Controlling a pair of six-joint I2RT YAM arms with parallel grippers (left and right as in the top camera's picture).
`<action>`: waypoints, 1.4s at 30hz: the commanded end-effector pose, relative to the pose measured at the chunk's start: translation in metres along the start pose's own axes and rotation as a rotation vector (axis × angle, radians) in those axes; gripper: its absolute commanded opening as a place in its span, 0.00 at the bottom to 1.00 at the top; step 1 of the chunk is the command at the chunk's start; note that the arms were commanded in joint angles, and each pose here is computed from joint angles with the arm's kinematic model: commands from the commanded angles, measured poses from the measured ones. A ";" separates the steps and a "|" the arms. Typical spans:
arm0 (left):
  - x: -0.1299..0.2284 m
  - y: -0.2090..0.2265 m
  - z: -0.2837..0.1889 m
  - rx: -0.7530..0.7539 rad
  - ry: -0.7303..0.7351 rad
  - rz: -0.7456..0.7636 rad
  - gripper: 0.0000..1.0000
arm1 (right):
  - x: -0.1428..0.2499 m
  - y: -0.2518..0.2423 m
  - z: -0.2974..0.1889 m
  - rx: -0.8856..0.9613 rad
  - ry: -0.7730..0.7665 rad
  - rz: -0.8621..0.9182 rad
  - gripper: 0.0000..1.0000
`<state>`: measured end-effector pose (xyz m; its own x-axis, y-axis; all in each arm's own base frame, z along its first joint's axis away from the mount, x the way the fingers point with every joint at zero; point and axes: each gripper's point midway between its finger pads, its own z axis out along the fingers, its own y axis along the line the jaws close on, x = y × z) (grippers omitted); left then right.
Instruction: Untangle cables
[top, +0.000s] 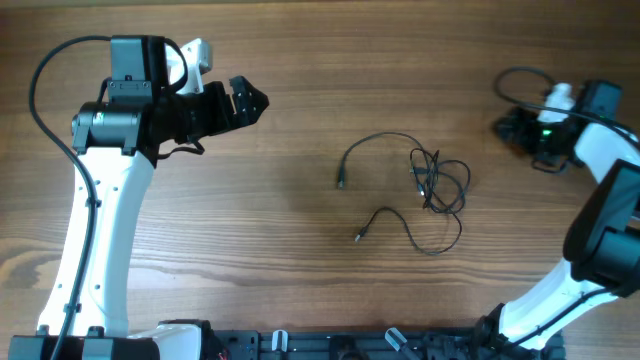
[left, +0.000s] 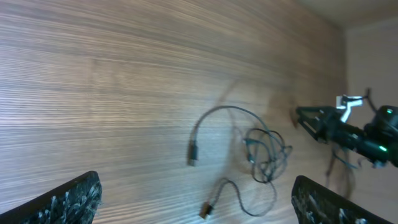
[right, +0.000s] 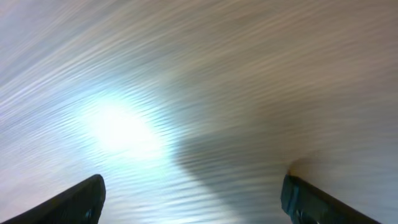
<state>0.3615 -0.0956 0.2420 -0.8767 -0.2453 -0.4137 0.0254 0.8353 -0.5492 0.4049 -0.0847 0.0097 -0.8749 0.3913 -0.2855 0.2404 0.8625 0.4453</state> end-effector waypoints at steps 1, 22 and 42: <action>-0.007 0.019 -0.002 -0.124 -0.045 0.023 1.00 | 0.100 0.064 0.036 -0.406 0.311 -0.001 0.94; 0.012 0.062 -0.012 -0.358 0.045 0.187 0.99 | 0.091 0.118 -0.058 -0.363 0.197 -0.333 0.95; 0.042 0.000 -0.004 0.053 0.160 0.453 0.84 | 0.112 0.119 -0.113 -0.108 0.226 0.223 1.00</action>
<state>0.3323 -0.0801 0.2170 -0.8917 0.0937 -0.4429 0.2568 0.9104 -0.3244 0.2902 0.0129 0.1271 -0.9295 0.3517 -0.1113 0.2430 0.8108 0.5325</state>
